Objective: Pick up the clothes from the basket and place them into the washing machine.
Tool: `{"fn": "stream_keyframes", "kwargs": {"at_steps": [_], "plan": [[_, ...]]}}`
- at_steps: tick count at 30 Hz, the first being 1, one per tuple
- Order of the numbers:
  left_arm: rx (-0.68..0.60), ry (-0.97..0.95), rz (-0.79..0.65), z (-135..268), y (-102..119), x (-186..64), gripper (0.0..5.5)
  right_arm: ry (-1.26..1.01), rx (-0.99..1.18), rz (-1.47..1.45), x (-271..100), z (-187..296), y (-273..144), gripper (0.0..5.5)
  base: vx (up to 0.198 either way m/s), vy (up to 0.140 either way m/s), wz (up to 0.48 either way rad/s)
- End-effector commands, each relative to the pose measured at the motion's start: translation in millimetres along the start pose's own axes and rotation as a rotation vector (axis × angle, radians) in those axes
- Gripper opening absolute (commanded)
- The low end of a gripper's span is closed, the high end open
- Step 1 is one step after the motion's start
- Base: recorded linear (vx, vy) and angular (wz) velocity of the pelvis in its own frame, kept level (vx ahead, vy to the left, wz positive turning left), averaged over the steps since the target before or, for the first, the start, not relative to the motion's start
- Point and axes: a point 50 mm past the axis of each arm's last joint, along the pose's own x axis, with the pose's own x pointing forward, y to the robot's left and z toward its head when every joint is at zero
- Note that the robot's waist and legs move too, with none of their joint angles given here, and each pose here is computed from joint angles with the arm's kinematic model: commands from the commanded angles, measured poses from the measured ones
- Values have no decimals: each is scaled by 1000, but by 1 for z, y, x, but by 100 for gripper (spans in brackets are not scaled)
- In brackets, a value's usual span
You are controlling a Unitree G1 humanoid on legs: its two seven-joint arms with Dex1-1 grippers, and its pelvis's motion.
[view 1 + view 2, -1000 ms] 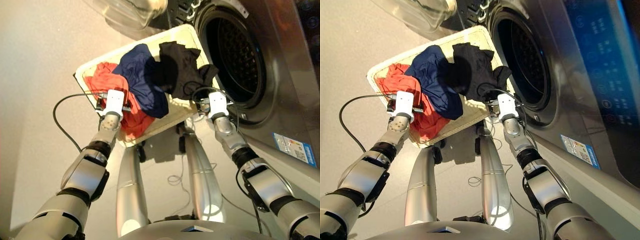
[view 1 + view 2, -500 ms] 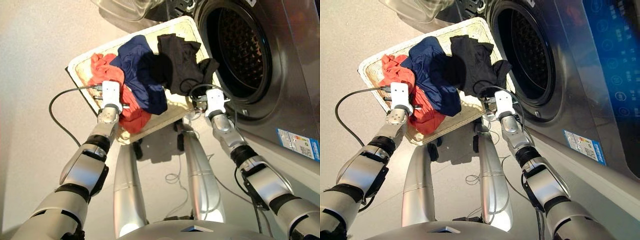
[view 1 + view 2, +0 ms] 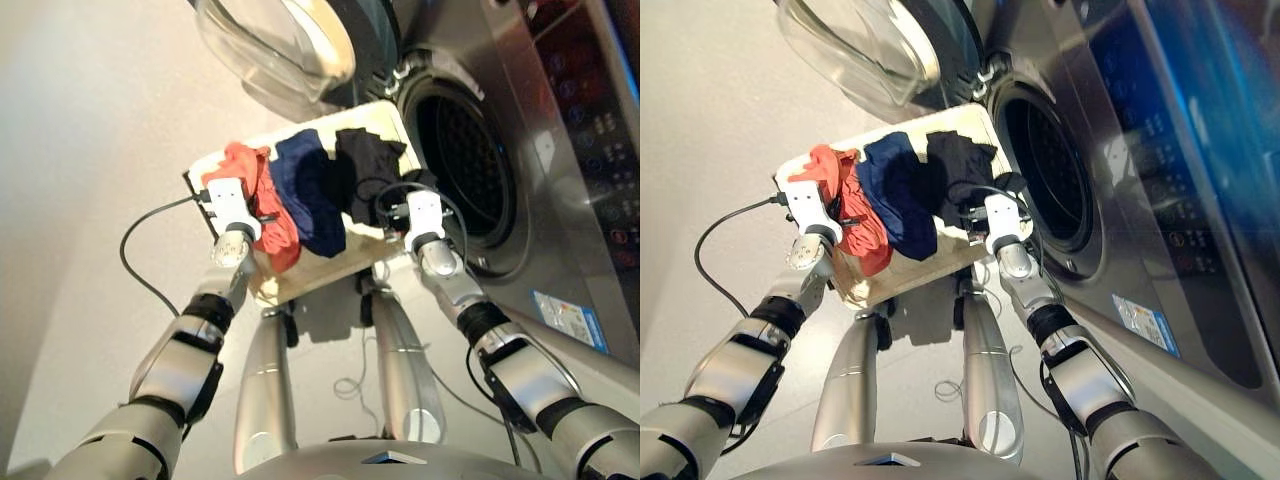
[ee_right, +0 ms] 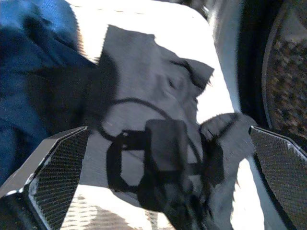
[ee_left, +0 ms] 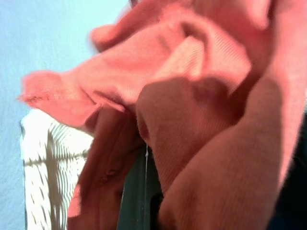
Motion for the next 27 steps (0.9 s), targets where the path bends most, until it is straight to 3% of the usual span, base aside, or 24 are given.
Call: {"fn": "stream_keyframes", "kwargs": {"at_steps": [1,11,17,27], "plan": [[-94,-193,-7,32,-3,-5,0,-122,-95,86,-2,19,1,550,-46,-51,23],[-244,-344,-154,65,-38,-16,0,-428,-352,341,-3,85,31,550,-34,-24,15],[-305,-347,-231,68,-56,-18,0,-527,-399,483,-6,107,58,550,0,0,0],[-430,-336,-364,76,-87,-23,0,-527,-422,543,-2,111,75,550,0,0,0]]}}
